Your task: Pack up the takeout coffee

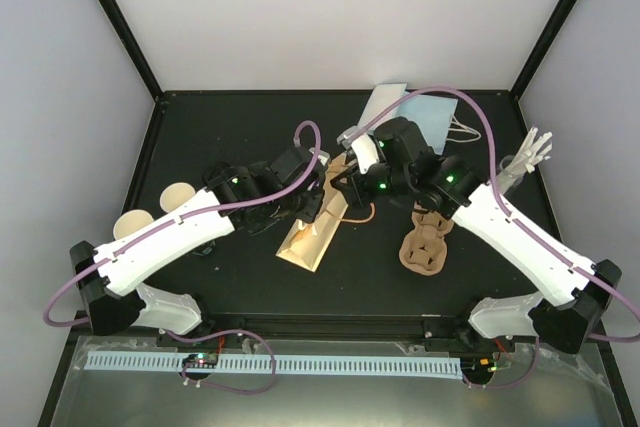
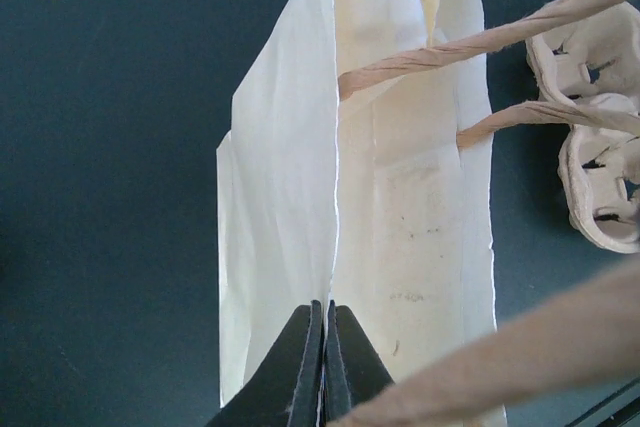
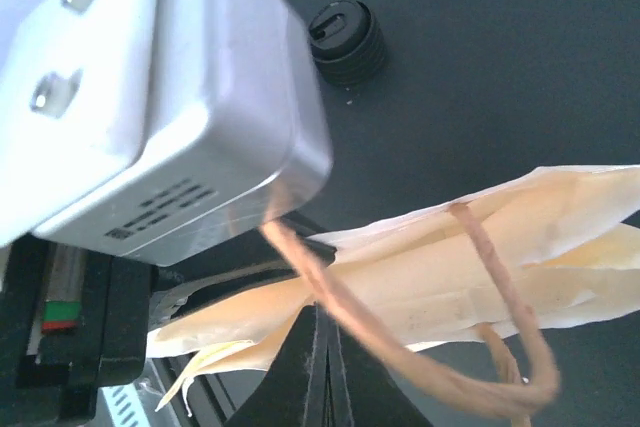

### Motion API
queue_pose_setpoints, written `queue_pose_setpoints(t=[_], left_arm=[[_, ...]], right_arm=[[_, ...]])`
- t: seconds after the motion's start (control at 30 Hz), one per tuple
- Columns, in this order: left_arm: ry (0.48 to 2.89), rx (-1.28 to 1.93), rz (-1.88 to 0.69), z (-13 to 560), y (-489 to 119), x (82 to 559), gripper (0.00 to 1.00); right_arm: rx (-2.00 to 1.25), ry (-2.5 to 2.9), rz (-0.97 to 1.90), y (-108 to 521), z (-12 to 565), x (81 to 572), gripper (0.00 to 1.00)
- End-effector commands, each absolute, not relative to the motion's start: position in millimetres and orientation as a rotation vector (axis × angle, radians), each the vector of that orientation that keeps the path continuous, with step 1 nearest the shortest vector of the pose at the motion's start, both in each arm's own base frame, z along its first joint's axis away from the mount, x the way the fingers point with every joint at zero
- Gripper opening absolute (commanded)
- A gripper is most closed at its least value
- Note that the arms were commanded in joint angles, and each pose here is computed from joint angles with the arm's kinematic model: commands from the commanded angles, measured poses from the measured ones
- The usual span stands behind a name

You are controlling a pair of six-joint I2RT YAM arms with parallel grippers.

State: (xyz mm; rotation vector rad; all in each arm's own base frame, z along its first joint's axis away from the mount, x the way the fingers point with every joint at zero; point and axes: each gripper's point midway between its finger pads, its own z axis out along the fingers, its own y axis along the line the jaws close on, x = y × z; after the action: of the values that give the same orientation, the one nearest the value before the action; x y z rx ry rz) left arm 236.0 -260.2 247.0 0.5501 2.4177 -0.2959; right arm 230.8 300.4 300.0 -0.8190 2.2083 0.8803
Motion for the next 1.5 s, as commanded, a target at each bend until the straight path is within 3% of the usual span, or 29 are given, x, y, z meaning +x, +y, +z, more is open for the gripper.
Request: queue_pose_setpoints(t=[0.0,0.3,0.73,1.47], left_arm=[[2.336,0.575,-0.333,274,-263,237,0.01],[2.257,0.628,-0.343,288,-250,233,0.02],[2.192,0.679,-0.387,296,-248,227,0.02],[2.192,0.747,-0.429,292,-258,222,0.01]], right_arm=[[-0.846,2.164,0.688,296,301,235,0.01],[-0.892,1.706,0.723,276,343,211,0.06],[-1.269,1.401,0.618,280,352,178,0.01],[-1.762,1.068,0.179,286,307,191,0.01]])
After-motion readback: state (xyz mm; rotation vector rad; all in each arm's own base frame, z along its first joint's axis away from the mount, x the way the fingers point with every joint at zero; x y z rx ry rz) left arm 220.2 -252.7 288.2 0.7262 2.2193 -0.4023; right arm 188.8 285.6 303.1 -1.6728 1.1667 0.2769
